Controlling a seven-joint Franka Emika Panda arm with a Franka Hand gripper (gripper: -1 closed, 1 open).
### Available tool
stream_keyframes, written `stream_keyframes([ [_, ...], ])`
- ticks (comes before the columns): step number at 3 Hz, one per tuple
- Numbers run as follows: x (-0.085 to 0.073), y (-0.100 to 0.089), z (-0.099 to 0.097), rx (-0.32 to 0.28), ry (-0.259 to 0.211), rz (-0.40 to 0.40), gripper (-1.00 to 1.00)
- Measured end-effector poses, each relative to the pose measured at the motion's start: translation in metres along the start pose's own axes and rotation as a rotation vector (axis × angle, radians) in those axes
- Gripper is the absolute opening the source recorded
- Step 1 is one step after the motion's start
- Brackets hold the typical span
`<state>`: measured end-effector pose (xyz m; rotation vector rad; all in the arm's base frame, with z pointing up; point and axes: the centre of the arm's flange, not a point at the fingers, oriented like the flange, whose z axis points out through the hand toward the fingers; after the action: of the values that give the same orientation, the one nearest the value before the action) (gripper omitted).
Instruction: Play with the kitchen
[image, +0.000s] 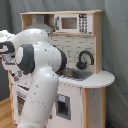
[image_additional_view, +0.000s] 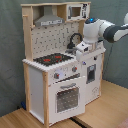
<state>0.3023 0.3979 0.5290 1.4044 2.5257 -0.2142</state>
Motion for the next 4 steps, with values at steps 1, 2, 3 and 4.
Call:
stream_keyframes([
  [1, -0.002, 0.001, 0.021, 0.038, 0.023, -0.078, 1.0],
  [2, -0.012, 0.013, 0.051, 0.041, 0.017, -0.027, 1.0],
  [3, -0.018, 0.021, 0.077, 0.04, -0.007, 0.043, 1.0],
  [4, -0.026, 0.034, 0.089, 0.014, -0.038, 0.125, 1.0],
])
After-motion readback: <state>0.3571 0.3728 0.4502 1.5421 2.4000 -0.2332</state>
